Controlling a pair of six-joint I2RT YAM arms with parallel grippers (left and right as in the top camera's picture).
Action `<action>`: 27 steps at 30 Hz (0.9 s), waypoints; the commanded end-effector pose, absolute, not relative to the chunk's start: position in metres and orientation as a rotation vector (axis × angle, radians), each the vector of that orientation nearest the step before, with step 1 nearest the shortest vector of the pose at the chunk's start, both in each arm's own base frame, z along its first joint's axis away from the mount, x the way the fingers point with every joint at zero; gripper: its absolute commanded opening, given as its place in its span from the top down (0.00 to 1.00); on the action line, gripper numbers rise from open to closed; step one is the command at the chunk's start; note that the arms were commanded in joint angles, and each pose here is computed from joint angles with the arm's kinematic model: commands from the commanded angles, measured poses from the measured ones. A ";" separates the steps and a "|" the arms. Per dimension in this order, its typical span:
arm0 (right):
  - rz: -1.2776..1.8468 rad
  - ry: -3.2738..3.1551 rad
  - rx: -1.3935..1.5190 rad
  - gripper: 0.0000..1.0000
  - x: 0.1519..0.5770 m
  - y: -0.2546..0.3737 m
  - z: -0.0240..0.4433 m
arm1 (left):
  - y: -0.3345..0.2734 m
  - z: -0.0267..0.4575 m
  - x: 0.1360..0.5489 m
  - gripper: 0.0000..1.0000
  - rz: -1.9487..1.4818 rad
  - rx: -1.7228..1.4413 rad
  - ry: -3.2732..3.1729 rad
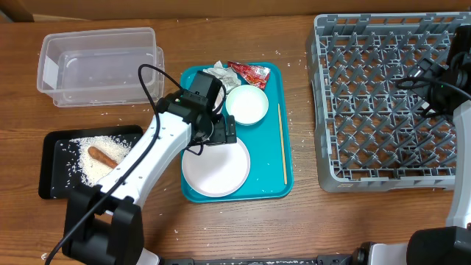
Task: Sort waste into correct bins and load items into the dishwasher
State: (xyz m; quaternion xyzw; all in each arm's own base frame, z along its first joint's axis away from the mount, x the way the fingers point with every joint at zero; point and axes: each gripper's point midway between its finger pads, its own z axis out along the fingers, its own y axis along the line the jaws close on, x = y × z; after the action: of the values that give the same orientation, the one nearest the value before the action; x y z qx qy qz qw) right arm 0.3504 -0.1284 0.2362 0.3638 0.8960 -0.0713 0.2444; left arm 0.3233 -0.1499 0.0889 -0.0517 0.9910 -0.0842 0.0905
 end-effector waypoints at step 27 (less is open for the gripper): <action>-0.197 2.418 0.994 0.00 0.352 -0.130 0.245 | -0.199 0.079 0.287 0.31 -0.298 0.158 3.020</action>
State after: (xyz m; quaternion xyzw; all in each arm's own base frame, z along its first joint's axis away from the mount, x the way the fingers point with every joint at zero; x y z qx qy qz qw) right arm 0.3504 -0.1284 0.2362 0.3639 0.8960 -0.0711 0.2444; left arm 0.2924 -0.1862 0.0821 0.0373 0.9937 -0.0895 0.0563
